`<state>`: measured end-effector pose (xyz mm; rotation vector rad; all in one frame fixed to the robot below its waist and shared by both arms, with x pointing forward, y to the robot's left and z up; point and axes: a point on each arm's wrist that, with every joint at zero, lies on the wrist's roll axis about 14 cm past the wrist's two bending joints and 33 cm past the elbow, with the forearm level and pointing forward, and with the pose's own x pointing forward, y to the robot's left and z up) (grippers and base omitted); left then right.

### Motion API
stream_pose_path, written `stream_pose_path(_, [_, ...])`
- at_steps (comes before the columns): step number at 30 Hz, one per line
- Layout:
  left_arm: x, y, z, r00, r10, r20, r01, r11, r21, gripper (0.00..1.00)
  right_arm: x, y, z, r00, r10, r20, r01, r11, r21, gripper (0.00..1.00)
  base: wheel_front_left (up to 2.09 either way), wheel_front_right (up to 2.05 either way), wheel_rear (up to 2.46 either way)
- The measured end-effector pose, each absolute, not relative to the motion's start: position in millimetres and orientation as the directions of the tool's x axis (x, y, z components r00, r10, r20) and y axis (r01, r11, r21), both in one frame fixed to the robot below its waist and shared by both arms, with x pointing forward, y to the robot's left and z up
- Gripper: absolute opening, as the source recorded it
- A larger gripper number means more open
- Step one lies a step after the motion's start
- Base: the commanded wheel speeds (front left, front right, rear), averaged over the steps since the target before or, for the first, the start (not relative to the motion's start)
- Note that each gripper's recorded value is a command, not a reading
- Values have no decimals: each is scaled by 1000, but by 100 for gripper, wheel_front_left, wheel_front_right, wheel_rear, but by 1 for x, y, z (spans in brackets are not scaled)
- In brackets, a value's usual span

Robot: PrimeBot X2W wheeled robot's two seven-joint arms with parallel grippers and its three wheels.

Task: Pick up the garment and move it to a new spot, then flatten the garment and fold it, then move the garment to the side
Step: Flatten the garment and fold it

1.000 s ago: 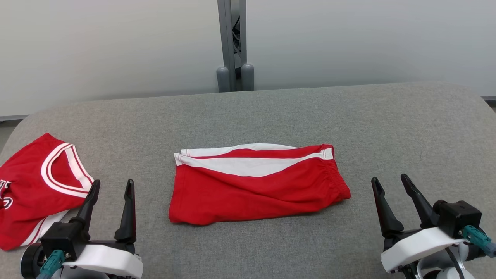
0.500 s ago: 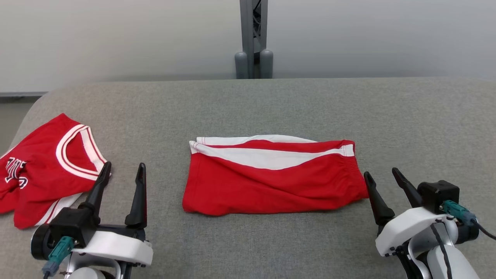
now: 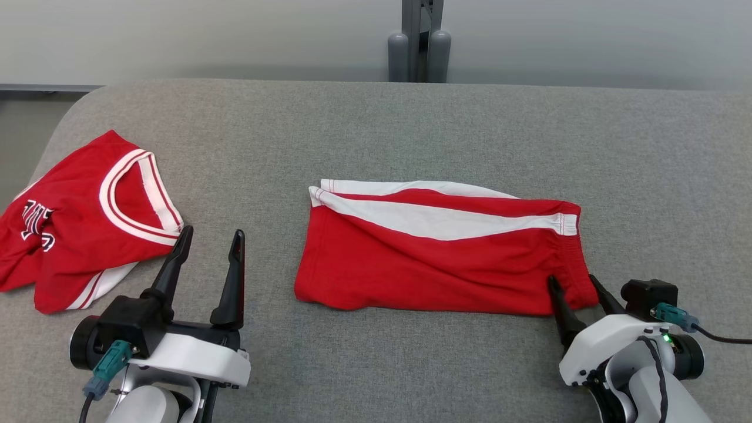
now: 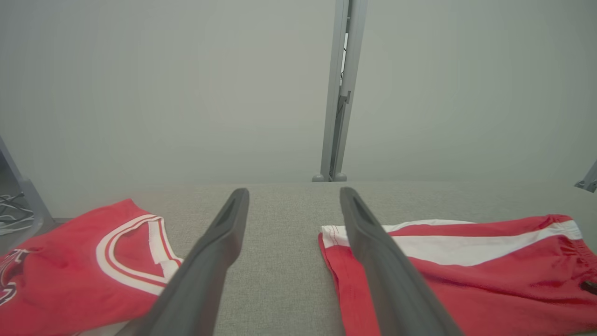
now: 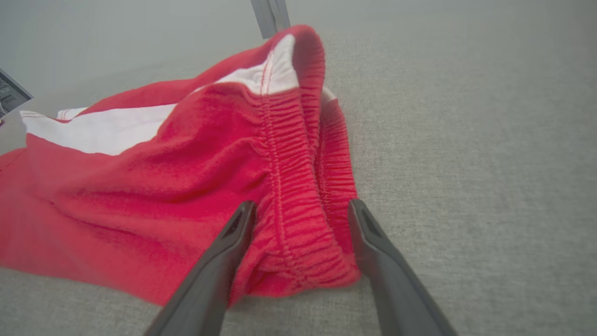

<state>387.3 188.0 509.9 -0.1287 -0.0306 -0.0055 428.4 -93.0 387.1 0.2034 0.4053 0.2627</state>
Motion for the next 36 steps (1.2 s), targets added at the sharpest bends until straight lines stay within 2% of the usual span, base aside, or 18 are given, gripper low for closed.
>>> stream_pose_path(1, [389,187,511,999,-6,33,11,992,-127,100,428,-93,385,886,290,-362,-205,945,255,100,0,0,0])
stream_pose_path(2, [390,187,511,999,-8,34,12,992,-126,100,428,-93,384,888,286,-360,-198,944,263,52,0,0,0])
stream_pose_path(4, [391,186,510,999,-12,32,16,992,-124,100,428,-93,384,892,282,-355,-186,942,280,0,0,0,0])
stream_pose_path(14, [401,174,511,998,-45,44,50,990,-133,100,424,-117,385,925,201,-322,-90,940,329,0,0,0,0])
stream_pose_path(21, [404,165,516,996,-67,58,74,987,-140,100,415,-173,387,947,78,-312,13,961,277,0,0,0,0])
stream_pose_path(24, [405,162,517,995,-76,63,84,986,-141,100,418,-180,397,958,68,-280,6,967,255,0,0,0,0])
stream_pose_path(28, [404,159,519,994,-83,68,91,986,-140,100,428,-162,425,974,120,-193,-69,966,249,0,0,0,0])
stream_pose_path(31, [403,158,521,994,-85,71,95,986,-141,100,436,-131,451,971,205,-127,-169,954,248,0,0,0,0])
stream_pose_path(35, [401,160,521,994,-80,72,90,986,-142,100,435,-76,478,932,357,-66,-331,911,245,0,0,0,0])
stream_pose_path(36, [400,162,521,995,-72,71,82,986,-145,100,431,-47,487,898,437,-53,-412,877,246,0,0,0,0])
